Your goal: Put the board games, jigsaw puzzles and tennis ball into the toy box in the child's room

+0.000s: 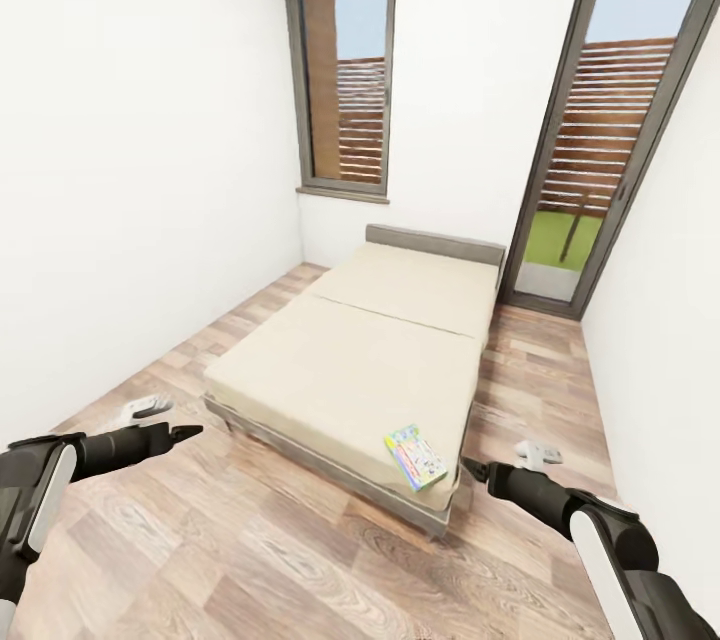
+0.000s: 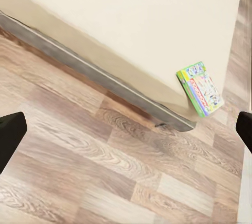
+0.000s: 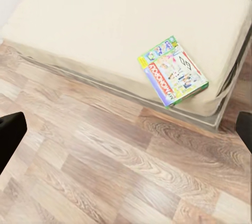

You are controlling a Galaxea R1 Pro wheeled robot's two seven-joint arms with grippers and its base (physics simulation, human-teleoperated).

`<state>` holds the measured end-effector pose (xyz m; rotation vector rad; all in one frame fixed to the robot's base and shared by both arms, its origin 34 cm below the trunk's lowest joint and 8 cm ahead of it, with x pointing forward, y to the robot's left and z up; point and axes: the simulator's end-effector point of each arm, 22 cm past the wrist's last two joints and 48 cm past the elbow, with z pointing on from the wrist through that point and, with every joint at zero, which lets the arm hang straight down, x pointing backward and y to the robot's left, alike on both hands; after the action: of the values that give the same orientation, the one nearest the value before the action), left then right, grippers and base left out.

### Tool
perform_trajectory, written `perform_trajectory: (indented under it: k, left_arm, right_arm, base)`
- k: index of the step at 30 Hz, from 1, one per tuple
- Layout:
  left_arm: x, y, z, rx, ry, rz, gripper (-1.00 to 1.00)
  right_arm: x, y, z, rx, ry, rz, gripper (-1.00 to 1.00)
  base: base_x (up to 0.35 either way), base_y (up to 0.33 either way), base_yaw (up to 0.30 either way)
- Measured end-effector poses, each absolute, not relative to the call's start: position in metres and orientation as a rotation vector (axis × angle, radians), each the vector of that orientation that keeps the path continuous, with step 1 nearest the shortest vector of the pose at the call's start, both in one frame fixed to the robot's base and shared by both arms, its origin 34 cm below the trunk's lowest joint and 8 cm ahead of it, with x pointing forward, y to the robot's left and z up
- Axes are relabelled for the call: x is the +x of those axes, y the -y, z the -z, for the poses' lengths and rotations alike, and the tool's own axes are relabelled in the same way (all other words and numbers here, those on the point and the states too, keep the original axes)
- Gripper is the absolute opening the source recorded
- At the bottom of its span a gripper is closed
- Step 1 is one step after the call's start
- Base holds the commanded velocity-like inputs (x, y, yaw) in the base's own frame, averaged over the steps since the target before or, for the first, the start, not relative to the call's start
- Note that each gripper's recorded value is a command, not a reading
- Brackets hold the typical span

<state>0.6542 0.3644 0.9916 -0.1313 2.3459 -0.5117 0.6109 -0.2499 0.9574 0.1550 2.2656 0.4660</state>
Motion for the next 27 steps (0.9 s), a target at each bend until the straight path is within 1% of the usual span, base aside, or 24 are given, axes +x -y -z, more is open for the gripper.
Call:
perform_trajectory:
  k: [9, 27]
  left_arm:
    - [0.654, -0.364, -0.992, -0.131, -2.346, 0.512, 1.0]
    - [0.654, -0.364, -0.991, -0.131, -2.347, 0.512, 1.0]
  right_arm:
    - [0.611, 0.25, -0.957, 0.155, -2.266, -0.466, 1.0]
    - [0.607, 0.251, -0.945, 0.168, -2.292, -0.468, 1.0]
  base:
    - [0.0, 0.186, -0.28]
    - [0.0, 0.27, -0.28]
